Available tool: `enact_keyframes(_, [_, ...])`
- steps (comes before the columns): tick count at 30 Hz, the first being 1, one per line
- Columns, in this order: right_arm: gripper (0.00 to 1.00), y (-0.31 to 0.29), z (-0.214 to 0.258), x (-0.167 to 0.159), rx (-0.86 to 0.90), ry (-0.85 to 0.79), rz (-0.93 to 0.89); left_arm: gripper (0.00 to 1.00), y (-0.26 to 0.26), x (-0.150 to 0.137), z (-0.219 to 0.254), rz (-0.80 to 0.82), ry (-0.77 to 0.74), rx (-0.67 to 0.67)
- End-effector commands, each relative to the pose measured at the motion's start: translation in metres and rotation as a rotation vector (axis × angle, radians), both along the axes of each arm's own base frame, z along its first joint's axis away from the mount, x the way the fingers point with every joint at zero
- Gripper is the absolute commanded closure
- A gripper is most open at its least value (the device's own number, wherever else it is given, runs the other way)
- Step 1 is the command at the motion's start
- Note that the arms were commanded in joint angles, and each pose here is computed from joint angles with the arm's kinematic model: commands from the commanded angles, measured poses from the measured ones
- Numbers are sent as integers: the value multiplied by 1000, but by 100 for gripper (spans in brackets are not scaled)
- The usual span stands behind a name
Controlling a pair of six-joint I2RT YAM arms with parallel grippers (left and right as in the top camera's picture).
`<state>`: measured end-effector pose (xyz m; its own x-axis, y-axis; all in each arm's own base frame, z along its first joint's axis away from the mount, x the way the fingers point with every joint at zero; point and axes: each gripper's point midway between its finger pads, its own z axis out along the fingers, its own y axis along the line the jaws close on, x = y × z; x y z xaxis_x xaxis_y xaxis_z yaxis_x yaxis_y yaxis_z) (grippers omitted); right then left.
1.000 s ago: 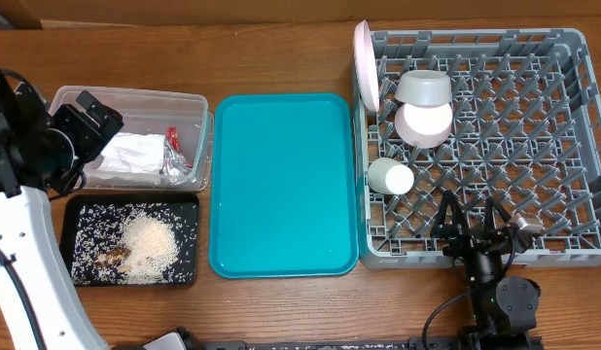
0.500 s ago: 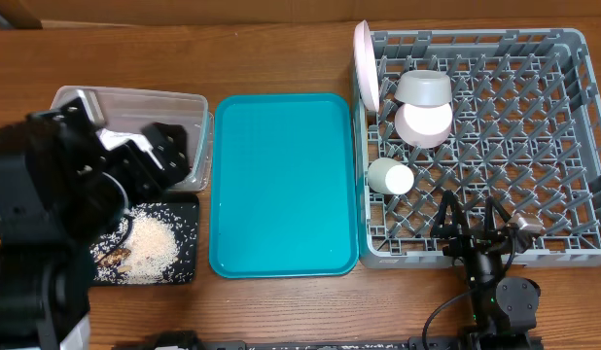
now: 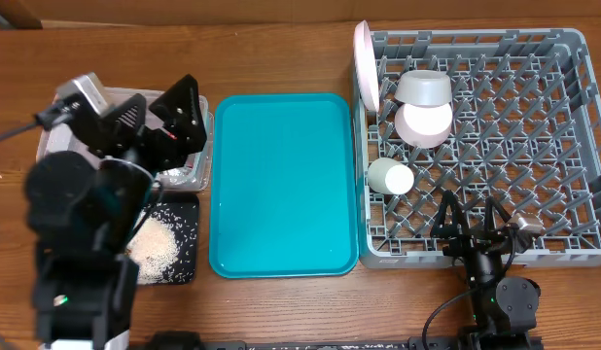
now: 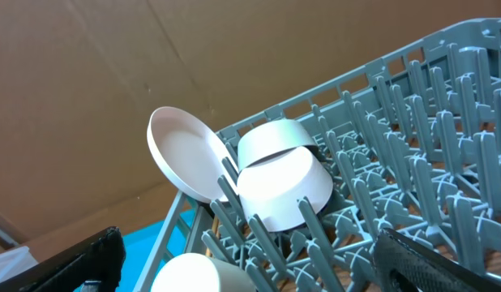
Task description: Sort waste into correct bins and load items into the dishwasher
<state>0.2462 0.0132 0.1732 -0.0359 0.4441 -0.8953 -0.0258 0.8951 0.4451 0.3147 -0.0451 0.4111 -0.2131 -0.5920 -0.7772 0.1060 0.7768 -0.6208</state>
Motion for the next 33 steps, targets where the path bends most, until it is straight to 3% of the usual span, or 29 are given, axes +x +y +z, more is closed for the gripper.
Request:
enact_keyframes(1, [0,-1,-2,0,0,-5,-7,0,1,2,-39,20,19,-97])
enact_keyframes(18, [0,-1,-2,0,0,-4,-7,0,48,-21,-189,299,7,-267])
enact_keyframes(33, [0,-1,-2,0,0,-5,-7,0,76,-56,-253,453,-23,-255])
